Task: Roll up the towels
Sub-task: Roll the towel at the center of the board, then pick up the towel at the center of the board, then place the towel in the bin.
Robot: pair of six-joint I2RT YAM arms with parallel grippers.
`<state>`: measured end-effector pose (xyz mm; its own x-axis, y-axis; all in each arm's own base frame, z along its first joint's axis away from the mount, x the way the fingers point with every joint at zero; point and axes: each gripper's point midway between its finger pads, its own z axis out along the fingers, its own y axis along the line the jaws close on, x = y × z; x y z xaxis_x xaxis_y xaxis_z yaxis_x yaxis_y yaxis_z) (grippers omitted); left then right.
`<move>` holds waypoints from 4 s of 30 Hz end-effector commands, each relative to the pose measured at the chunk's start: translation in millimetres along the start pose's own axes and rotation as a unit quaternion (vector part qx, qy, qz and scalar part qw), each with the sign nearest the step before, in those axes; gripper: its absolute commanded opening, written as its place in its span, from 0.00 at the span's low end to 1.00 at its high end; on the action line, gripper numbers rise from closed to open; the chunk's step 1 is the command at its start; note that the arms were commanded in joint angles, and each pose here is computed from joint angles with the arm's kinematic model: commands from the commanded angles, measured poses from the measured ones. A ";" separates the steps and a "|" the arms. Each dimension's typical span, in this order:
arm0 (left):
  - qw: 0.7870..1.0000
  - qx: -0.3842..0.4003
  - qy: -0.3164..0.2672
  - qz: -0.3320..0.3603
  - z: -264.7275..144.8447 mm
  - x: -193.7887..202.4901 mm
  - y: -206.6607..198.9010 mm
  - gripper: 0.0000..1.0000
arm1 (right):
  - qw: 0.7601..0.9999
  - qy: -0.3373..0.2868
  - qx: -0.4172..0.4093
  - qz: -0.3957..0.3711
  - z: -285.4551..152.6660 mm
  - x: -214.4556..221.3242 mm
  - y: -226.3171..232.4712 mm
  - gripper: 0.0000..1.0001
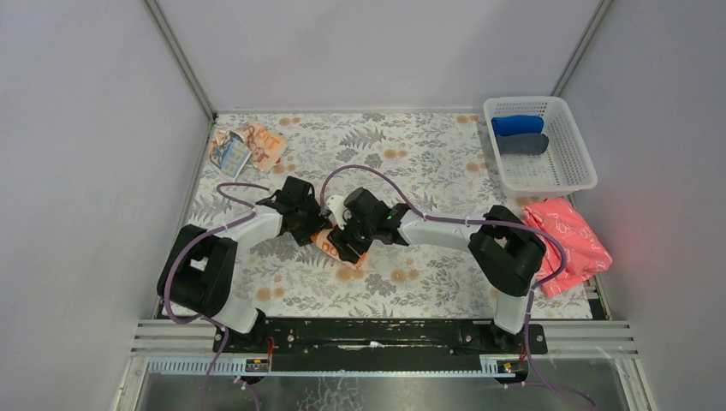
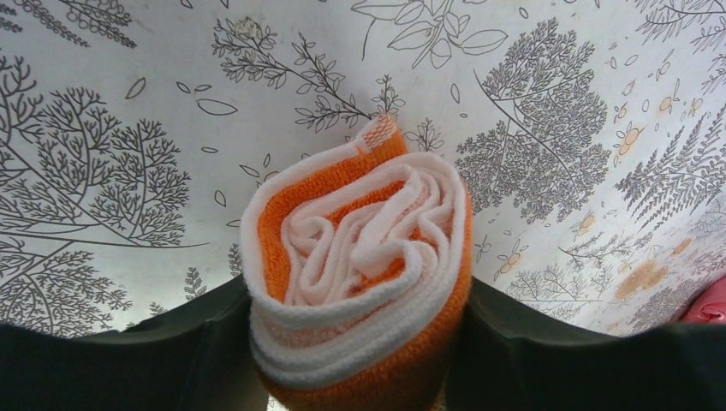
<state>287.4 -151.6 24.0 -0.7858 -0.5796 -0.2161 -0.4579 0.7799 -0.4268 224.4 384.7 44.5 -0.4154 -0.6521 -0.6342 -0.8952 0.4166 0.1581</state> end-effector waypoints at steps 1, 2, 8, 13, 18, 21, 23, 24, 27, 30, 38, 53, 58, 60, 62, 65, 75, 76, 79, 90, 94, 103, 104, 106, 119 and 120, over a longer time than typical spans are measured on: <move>0.998 -0.054 0.020 0.007 11.4 16.0 31.5 0.52 | 0.997 0.068 0.007 0.030 -11.1 33.8 1.0 0.74; 0.998 -0.055 0.022 0.010 12.4 17.9 32.3 0.49 | 0.998 0.061 0.016 0.024 -13.8 28.0 -1.5 0.78; 0.997 -0.063 0.024 0.024 14.4 24.1 36.4 0.41 | 0.999 0.023 0.048 -0.005 -22.5 -13.1 -13.5 0.95; 0.997 -0.066 0.026 0.031 15.3 26.8 36.9 0.41 | 0.999 0.010 0.044 -0.023 -9.7 -26.7 -10.9 0.97; 0.997 -0.064 0.032 0.030 16.4 29.4 34.8 0.41 | 0.999 0.006 0.034 -0.041 9.2 -32.1 -0.9 0.99; 0.997 -0.062 0.032 0.029 16.3 29.9 33.6 0.41 | 0.998 0.005 0.033 -0.045 21.7 -29.9 1.2 0.99; 0.998 -0.056 0.032 0.027 15.9 30.0 31.4 0.42 | 0.998 0.010 0.041 -0.043 30.1 -24.8 -0.1 0.99; 0.998 -0.054 0.033 0.025 15.9 30.6 30.8 0.42 | 0.998 0.013 0.041 -0.041 34.4 -21.1 -0.5 0.99; 0.998 -0.047 0.035 0.020 16.8 33.0 29.2 0.42 | 0.998 0.035 0.042 -0.034 45.7 -7.1 -2.5 0.95; 0.998 -0.041 0.037 0.017 17.9 35.1 28.1 0.43 | 0.996 0.068 0.053 -0.027 53.2 13.9 -8.2 0.86; 0.999 -0.020 0.032 0.021 18.9 33.7 17.6 0.47 | 0.988 0.135 0.071 -0.023 45.7 53.0 -14.8 0.51; 0.997 0.053 -0.052 0.017 -32.2 -43.9 -43.0 0.81 | 0.990 0.116 0.081 0.011 -18.5 47.3 -22.1 0.00; 0.993 0.047 -0.110 0.017 -74.4 -93.1 -40.3 0.90 | 0.989 0.097 0.107 0.035 -54.0 35.8 -39.4 0.00; 0.989 0.037 -0.138 0.022 -94.4 -110.5 -35.9 0.92 | 0.988 0.085 0.119 0.054 -71.2 29.0 -49.0 0.00; 0.984 0.027 -0.173 0.030 -117.4 -128.6 -31.6 0.93 | 0.985 0.072 0.135 0.082 -90.3 21.6 -62.4 0.00; 0.973 0.000 -0.224 0.051 -148.3 -148.4 -22.6 0.96 | 0.973 0.049 0.179 0.137 -124.7 12.2 -92.9 0.00; 0.945 -0.062 -0.307 0.093 -186.6 -166.9 6.5 1.00 | 0.829 -0.059 0.361 0.423 -265.1 29.6 -220.1 0.00; 0.945 -0.064 -0.308 0.094 -185.6 -166.6 8.0 1.00 | 0.808 -0.068 0.380 0.444 -278.0 34.8 -231.3 0.00; 0.945 -0.072 -0.306 0.094 -182.6 -165.1 12.6 1.00 | 0.739 -0.081 0.443 0.501 -315.2 53.6 -263.0 0.00; 0.948 -0.071 -0.295 0.094 -171.4 -158.1 18.2 1.00 | 0.509 -0.081 0.601 0.611 -393.7 126.1 -358.4 0.00; 0.949 -0.074 -0.293 0.093 -169.3 -158.2 19.3 1.00 | 0.458 -0.078 0.609 0.642 -396.9 155.3 -383.9 0.00; 0.952 -0.087 -0.283 0.083 -160.7 -161.1 26.9 1.00 | 0.400 -0.067 0.616 0.675 -365.4 190.0 -428.9 0.00; 0.952 -0.088 -0.282 0.081 -159.5 -161.3 28.2 1.00 | 0.393 -0.064 0.616 0.680 -359.4 194.1 -431.8 0.00; 0.952 -0.092 -0.280 0.078 -158.2 -162.8 30.7 1.00 | 0.387 -0.057 0.609 0.690 -344.8 201.9 -436.5 0.00; 0.957 -0.097 -0.265 0.066 -148.3 -164.5 36.8 1.00 | 0.402 -0.107 0.534 0.736 -281.3 204.8 -463.8 0.08; 0.957 -0.097 -0.264 0.067 -147.8 -164.4 36.9 1.00 | 0.402 -0.114 0.533 0.736 -280.3 204.2 -465.7 0.12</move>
<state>336.1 3.9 175.5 -0.5572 -0.4608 -0.6908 -0.4648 0.8624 -0.2004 488.3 -128.4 42.6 -0.3177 0.7982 -0.5118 0.9252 0.3790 0.0167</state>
